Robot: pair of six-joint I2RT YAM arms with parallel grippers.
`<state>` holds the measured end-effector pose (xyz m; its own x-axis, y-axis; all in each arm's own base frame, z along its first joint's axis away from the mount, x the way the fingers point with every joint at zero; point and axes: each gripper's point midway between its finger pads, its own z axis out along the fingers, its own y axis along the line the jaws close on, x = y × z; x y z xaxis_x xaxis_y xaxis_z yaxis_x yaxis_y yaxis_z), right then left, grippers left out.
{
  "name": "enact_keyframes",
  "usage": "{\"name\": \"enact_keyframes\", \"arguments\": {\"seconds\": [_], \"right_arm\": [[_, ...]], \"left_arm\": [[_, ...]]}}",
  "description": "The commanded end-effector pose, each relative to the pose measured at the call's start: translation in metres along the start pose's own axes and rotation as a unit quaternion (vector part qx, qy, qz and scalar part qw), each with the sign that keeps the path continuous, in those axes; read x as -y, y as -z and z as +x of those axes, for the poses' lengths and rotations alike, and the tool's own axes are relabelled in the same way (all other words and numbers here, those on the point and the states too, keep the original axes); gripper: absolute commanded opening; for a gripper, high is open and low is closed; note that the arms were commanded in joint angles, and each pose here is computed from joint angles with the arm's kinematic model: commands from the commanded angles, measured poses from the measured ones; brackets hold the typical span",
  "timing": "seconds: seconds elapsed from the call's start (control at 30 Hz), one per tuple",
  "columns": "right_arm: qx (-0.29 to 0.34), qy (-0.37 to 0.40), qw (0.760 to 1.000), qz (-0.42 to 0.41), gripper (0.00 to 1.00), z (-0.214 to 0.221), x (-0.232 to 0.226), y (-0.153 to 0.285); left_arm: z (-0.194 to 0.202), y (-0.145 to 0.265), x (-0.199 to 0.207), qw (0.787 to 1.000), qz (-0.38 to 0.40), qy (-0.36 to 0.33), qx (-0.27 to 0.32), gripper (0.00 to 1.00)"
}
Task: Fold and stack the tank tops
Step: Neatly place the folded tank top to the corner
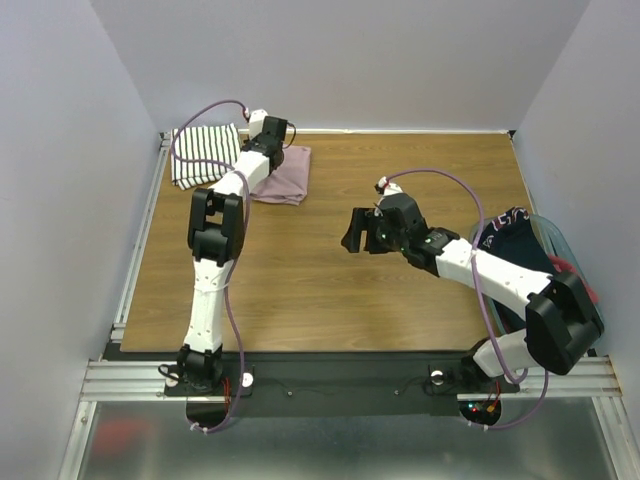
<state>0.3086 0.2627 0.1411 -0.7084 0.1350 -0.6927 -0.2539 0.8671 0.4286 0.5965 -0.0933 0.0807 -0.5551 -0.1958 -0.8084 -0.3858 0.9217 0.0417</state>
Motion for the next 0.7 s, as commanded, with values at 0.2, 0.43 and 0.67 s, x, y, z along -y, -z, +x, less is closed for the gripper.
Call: {"name": "enact_keyframes", "arguments": {"seconds": [0.2, 0.43, 0.67], "right_arm": [[-0.03, 0.012, 0.999, -0.012, 0.83, 0.021, 0.005, 0.005], [-0.043, 0.016, 0.999, -0.019, 0.82, 0.025, 0.002, -0.001], [-0.055, 0.016, 0.998, -0.021, 0.82, 0.028, 0.0, -0.008]], "left_arm": [[-0.109, -0.005, -0.019, 0.994, -0.038, 0.007, 0.102, 0.0], [-0.145, -0.001, -0.042, 0.99, -0.038, 0.021, 0.138, 0.0], [-0.177, 0.005, -0.057, 0.985, -0.035, 0.028, 0.168, 0.0]]}}
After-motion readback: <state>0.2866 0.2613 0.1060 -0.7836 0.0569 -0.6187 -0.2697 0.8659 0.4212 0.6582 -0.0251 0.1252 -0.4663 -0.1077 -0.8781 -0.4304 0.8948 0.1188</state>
